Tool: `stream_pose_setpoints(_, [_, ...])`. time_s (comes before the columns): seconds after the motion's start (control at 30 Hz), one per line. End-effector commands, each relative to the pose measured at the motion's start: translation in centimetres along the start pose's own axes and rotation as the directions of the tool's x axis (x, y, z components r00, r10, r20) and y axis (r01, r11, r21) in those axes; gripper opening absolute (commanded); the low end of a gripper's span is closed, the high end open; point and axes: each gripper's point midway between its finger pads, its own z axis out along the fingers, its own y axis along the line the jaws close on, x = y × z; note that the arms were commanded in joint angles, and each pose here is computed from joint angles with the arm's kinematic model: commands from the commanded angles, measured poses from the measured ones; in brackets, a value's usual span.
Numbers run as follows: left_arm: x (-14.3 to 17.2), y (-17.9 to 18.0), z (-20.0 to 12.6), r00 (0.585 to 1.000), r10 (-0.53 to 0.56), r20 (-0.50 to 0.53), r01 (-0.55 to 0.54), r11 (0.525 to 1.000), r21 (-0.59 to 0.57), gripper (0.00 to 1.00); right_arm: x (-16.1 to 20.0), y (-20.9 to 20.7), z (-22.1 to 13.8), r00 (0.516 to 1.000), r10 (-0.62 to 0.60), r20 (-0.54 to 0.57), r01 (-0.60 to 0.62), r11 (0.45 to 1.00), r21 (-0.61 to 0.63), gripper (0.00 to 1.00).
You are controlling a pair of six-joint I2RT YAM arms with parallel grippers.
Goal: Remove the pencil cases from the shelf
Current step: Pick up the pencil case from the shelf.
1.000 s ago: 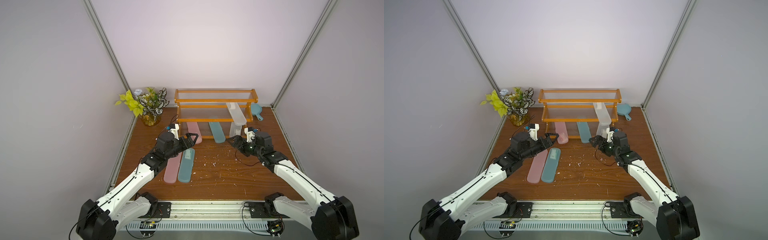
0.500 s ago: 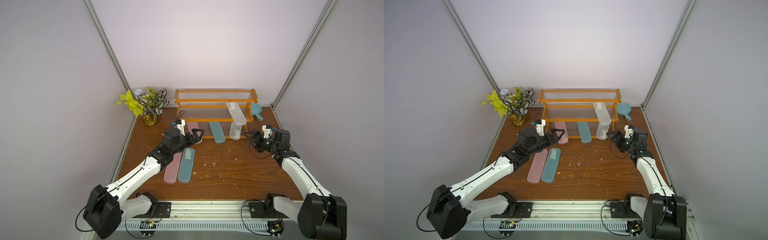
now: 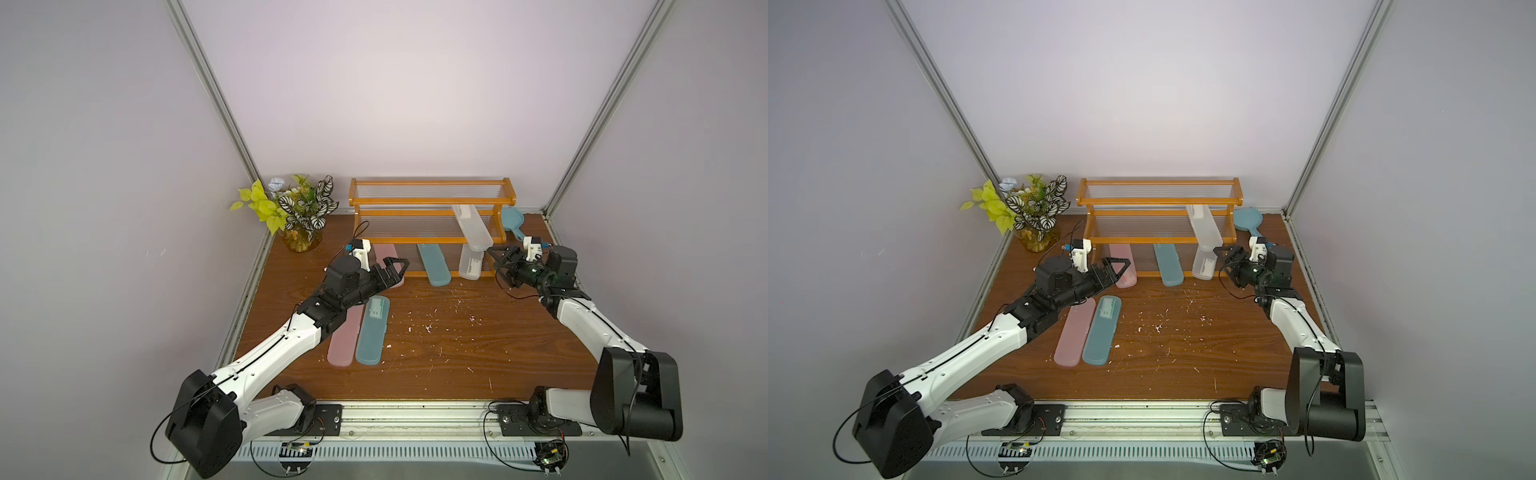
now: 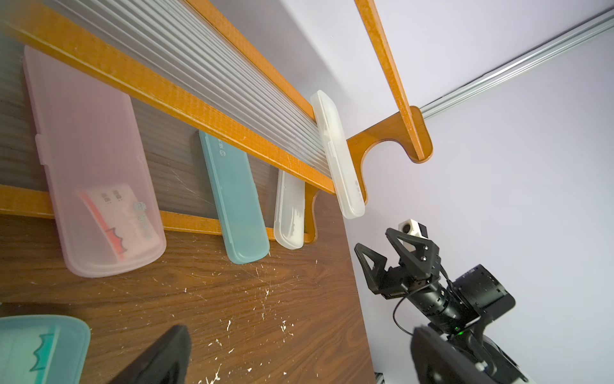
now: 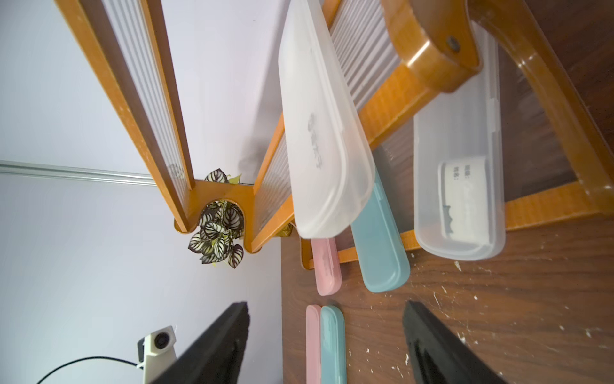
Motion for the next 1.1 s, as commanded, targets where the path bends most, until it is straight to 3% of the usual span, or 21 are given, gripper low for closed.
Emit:
stream_pose_setpoints(0.0, [0.1,-0.6,-0.6,1.0,0.005,0.008,-0.005,1.0,0.019,0.98,-1.7,2.9,0.4,0.999,-0.043,0.026,0.045,0.995,-0.09,0.77])
stream_pose_setpoints(0.27, [0.2,-0.3,-1.1,1.0,0.003,0.015,-0.003,1.0,0.007,0.98,-2.8,2.0,2.0,1.0,-0.011,0.015,0.013,0.996,-0.088,0.72])
stream_pose_setpoints(0.57, [0.0,-0.1,-1.6,0.999,0.002,0.035,-0.002,1.0,-0.009,0.98,-4.0,1.7,0.8,0.974,-0.221,0.039,0.216,0.971,0.102,0.8])
stream_pose_setpoints(0.73, [-0.2,0.1,-1.9,0.999,0.009,0.043,-0.008,1.0,-0.022,0.98,-4.5,2.3,-0.5,0.915,-0.399,0.067,0.384,0.909,0.163,0.86])
stream_pose_setpoints(0.9, [-0.1,0.3,-2.3,0.999,0.014,0.049,-0.013,0.999,-0.036,0.98,-5.1,3.5,-0.9,0.791,-0.608,0.063,0.584,0.782,0.218,0.91])
stream_pose_setpoints(1.07, [-0.2,0.4,-2.7,0.998,0.024,0.055,-0.021,0.999,-0.046,0.98,-5.9,4.7,-0.5,0.73,-0.68,0.069,0.654,0.725,0.217,0.96])
